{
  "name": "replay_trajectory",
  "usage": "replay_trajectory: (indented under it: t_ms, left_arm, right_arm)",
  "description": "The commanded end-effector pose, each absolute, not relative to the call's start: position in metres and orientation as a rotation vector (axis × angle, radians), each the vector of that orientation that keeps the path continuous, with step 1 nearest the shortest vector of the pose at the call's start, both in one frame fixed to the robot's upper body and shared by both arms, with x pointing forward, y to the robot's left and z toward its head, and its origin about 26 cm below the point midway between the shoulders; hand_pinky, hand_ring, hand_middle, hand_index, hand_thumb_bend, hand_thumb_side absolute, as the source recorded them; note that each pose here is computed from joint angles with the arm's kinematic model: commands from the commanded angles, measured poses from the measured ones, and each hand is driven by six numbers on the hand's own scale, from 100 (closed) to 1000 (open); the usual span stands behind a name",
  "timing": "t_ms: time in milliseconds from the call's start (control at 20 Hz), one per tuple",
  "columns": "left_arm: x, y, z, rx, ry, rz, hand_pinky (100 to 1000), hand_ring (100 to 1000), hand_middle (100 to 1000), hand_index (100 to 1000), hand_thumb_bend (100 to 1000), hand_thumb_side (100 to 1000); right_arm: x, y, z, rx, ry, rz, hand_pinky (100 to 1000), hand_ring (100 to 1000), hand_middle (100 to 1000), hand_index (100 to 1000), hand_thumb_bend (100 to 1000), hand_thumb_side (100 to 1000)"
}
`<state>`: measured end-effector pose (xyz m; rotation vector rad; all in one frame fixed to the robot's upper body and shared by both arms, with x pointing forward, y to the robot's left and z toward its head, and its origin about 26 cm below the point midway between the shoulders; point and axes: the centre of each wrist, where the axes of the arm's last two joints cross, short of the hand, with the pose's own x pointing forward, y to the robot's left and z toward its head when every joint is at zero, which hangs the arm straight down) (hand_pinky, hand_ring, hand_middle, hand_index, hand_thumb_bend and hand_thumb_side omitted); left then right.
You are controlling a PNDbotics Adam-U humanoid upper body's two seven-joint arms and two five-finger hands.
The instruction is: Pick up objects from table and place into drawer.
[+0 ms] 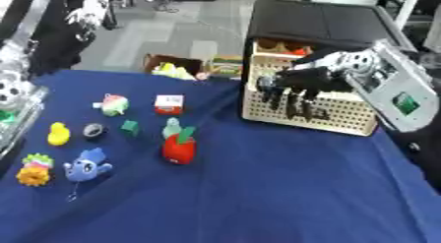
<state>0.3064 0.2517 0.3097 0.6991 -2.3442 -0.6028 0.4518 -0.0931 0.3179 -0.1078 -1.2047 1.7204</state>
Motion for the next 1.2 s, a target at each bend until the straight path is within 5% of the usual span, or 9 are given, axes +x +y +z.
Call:
replay_trajectory:
  t_ms: [50,1200]
  left_arm:
    - [0.303,0.254,0.318,0.716,-2.365,-0.61,442,677,681,886,100,754]
    - [0.303,0.252,0.313,0.705,-2.355,-0.617,445,677,681,885,100,761]
  right_arm:
    - [0.443,-0.083,0.338,-0.094,-1.222,1.719,410,612,718,843,100,1000]
    - [0.463,-0.064,0.327,-0.158,-1.172,1.641,463,655,754,864,100,1000]
